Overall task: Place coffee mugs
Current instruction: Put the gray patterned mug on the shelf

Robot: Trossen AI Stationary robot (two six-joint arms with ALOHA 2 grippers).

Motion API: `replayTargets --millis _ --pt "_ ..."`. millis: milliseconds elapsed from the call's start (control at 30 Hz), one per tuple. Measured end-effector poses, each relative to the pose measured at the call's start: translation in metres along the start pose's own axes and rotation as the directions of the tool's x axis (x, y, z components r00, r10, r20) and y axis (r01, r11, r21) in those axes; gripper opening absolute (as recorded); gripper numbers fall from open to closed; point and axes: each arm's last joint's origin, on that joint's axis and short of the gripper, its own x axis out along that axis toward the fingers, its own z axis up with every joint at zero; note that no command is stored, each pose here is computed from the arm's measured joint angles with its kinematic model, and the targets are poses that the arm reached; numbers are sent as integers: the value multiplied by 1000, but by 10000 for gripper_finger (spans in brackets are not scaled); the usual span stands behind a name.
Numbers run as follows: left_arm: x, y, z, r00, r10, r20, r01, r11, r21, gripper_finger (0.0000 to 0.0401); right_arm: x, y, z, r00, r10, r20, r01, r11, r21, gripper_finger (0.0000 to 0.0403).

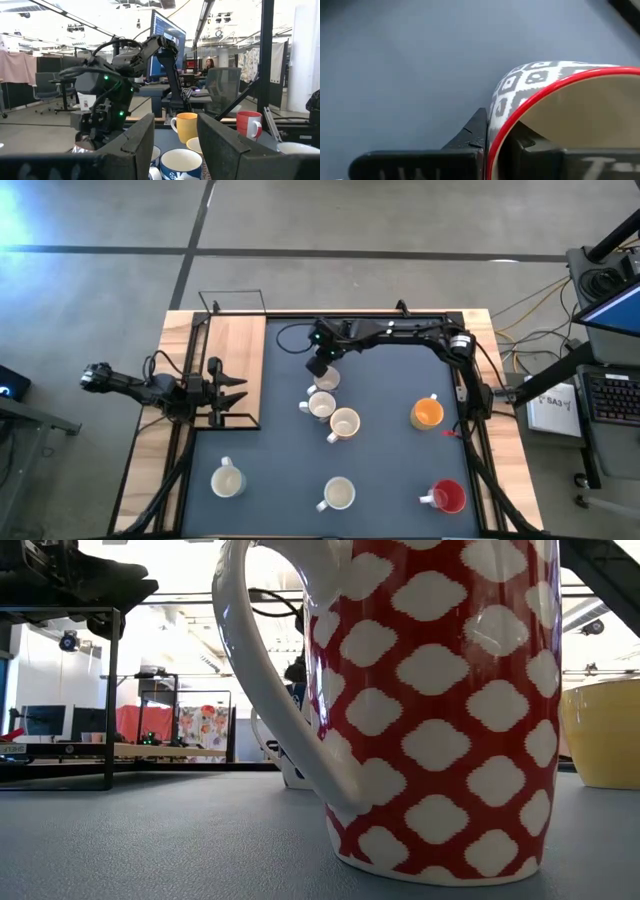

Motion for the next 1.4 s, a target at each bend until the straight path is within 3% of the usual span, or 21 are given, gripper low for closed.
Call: replayTargets --millis 233,633,967,1400 --pt "0 0 0 1000 0 0 0 1000 0 133 -21 21 21 989 130 76 -129 991 -25 16" --pt "0 0 0 1000 0 0 0 1000 0 133 -31 56 22 973 189 131 -181 981 -68 24" --pt "0 0 0 1000 0 0 0 1000 0 133 -29 49 21 985 46 166 -35 997 -69 27" --pt "0 0 0 1000 0 -1 0 1000 0 133 -7 34 16 995 1 97 1 1000 -16 28"
